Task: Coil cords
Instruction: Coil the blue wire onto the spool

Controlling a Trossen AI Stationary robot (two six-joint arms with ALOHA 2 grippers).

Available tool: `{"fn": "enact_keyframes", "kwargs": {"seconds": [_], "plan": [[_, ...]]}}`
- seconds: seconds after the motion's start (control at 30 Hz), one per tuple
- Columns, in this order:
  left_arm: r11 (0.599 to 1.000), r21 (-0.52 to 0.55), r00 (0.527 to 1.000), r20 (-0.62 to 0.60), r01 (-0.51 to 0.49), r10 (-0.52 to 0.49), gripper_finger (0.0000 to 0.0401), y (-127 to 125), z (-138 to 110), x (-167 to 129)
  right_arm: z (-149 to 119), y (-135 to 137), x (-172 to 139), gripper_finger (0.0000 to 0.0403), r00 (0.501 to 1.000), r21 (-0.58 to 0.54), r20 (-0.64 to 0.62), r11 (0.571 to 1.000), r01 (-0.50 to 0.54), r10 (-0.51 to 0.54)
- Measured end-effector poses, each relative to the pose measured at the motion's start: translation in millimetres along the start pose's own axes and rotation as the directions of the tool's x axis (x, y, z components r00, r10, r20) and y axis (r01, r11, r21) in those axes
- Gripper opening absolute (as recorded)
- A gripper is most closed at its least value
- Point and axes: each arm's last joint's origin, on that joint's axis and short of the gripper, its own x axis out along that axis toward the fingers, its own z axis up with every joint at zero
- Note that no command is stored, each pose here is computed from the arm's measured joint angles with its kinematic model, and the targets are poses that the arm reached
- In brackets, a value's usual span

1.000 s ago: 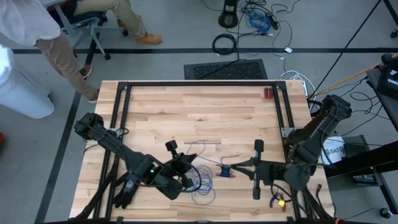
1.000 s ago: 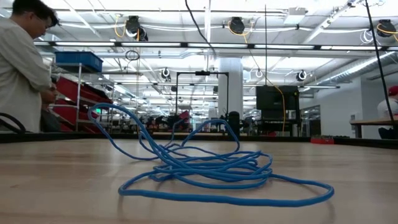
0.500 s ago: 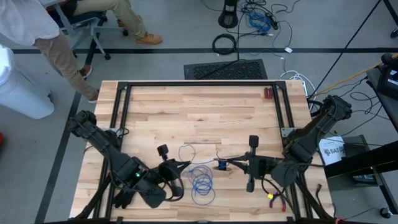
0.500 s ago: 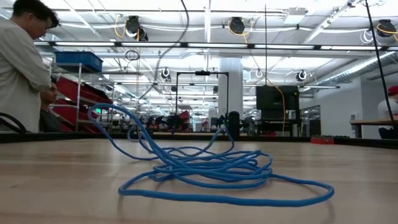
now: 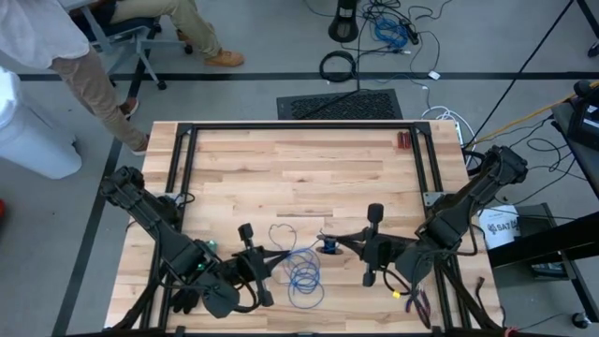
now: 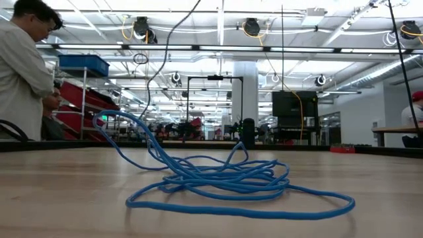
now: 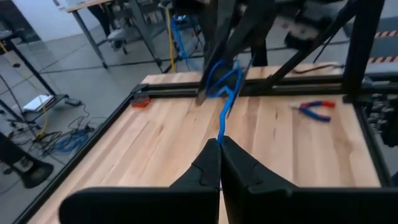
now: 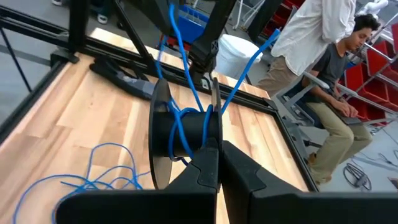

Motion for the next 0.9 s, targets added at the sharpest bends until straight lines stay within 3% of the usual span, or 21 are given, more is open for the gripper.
{"fn": "enact_keyframes", "kwargs": {"seconds": [0.2,0.53,0.7,0.9], "plan": [[0.999,-0.042,0.999,0.040,0.011,-0.010,0.0002,-1.5,6.4,0.0,-4.0,-0.8,13.7,0.0000,0.999,-0.009,-0.030,0.999,0.041,-0.042],[0.997,-0.076,0.998,0.065,0.001,0.004,0.0002,3.7,12.7,9.0,-4.9,3.6,36.8,0.0000,0.979,0.006,-0.020,0.979,0.202,-0.201],[0.997,-0.080,0.997,0.077,0.008,-0.002,0.0002,-0.7,11.6,23.7,-4.7,6.5,47.4,0.0000,0.957,0.038,-0.010,0.956,0.290,-0.290],[0.994,-0.068,0.988,0.134,0.082,-0.072,0.0002,-9.7,13.0,46.6,-4.1,6.6,54.5,0.0000,0.954,0.071,-0.002,0.951,0.301,-0.301]]}}
